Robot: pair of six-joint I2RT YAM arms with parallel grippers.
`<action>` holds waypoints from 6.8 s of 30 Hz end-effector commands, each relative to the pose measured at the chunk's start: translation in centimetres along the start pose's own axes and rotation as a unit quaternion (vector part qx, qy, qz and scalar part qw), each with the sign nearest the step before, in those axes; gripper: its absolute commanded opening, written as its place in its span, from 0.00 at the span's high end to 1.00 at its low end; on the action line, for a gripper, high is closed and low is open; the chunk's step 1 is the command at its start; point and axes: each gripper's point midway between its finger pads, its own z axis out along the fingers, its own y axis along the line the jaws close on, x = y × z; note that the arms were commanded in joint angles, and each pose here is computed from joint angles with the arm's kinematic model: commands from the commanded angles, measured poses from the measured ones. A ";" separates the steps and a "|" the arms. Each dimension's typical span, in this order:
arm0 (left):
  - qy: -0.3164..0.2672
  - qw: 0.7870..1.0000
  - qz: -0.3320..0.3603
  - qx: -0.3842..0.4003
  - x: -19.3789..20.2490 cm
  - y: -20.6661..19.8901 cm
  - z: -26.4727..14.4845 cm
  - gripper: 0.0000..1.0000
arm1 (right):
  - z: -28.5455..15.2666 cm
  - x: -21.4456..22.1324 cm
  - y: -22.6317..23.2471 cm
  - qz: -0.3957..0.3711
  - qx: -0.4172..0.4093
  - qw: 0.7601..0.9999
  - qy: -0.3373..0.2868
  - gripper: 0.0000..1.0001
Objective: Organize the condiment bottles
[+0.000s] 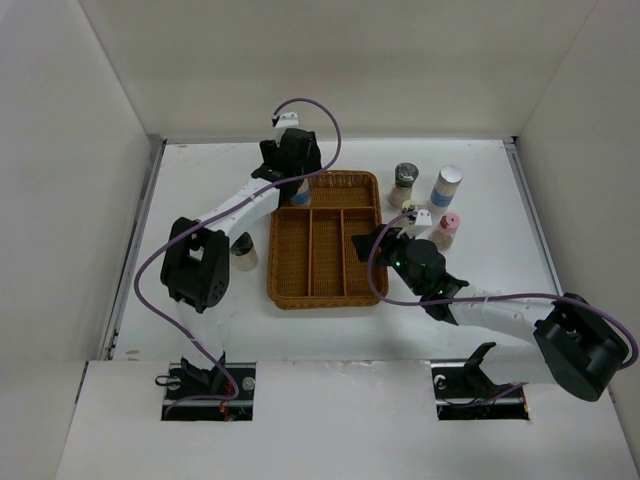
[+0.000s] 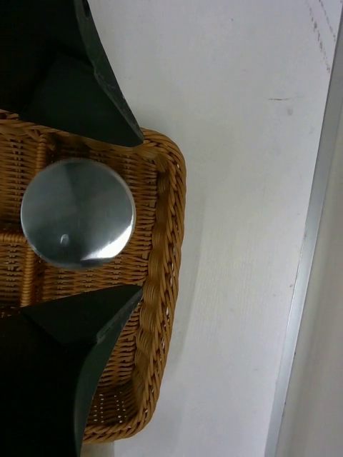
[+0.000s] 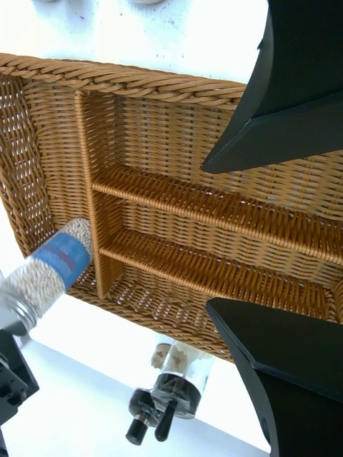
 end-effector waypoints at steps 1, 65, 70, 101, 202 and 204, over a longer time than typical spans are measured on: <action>-0.066 0.997 -0.035 0.027 -5.5 -0.9 -3.5 0.21 | 0.0 -1.9 1.0 0.011 -0.017 0.999 -0.029 0.23; -0.073 0.992 -0.044 -0.092 2.7 14.6 -16.8 0.58 | 1.2 0.3 0.9 0.010 -0.020 1.000 0.012 0.18; -0.115 0.990 -0.066 -0.037 -1.6 11.1 -18.9 0.58 | 1.1 0.1 0.9 0.009 -0.019 1.000 0.006 0.18; -0.032 0.999 -0.014 0.037 5.2 1.6 -9.9 0.31 | 1.2 0.0 1.0 0.009 -0.021 1.000 0.008 0.15; 0.008 0.999 0.018 0.049 13.0 4.7 -17.0 0.18 | 1.3 0.1 1.0 -0.004 -0.021 1.000 0.008 0.12; -0.001 0.999 0.016 0.052 12.4 4.7 -17.3 0.14 | 1.3 0.1 1.0 -0.006 -0.020 1.000 0.009 0.13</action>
